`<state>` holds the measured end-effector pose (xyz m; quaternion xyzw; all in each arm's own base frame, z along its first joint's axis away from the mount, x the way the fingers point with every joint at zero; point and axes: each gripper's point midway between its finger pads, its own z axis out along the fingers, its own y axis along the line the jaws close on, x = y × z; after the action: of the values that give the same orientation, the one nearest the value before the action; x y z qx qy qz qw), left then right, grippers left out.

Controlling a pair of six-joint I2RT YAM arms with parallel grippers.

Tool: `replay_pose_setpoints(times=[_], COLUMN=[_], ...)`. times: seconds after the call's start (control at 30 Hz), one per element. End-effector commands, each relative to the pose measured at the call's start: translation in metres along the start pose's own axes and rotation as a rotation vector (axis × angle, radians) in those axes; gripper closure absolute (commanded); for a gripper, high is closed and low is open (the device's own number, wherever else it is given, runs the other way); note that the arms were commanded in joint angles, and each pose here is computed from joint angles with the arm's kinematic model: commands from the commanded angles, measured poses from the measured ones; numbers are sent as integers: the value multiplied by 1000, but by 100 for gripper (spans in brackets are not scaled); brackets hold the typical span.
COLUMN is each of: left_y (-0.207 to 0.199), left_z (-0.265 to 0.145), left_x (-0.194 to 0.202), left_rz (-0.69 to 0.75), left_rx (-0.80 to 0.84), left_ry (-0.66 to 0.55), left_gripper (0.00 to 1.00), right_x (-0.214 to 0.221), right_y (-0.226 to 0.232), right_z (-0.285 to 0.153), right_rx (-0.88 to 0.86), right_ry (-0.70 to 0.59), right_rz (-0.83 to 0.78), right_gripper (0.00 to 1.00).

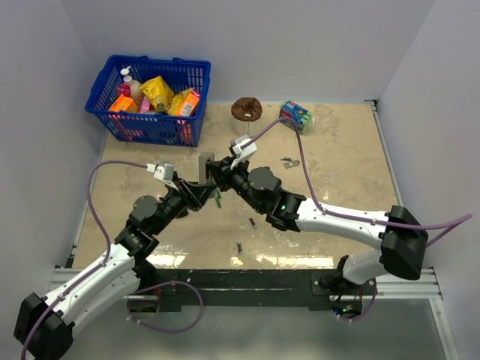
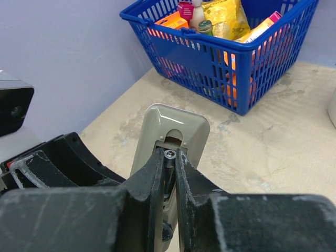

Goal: Load the batteries into the remote control
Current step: Load the battery into the remote control.

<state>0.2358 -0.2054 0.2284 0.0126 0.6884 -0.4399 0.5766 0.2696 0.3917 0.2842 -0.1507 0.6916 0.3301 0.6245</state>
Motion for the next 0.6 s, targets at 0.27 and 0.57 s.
replay_pose_setpoints(times=[0.27,0.57], left_y=[-50,-45], left_z=[0,1], left_x=[-62,-54], left_rz=[26,-29], left_rx=[173,159], left_ry=[-203,-178], left_gripper=[100,100], right_x=[27,8], right_y=[-23,-19], right_z=[0,-3], right_rx=[103,71], right_ry=[119,32], right_rz=[-80,-62], right_gripper=[86,90])
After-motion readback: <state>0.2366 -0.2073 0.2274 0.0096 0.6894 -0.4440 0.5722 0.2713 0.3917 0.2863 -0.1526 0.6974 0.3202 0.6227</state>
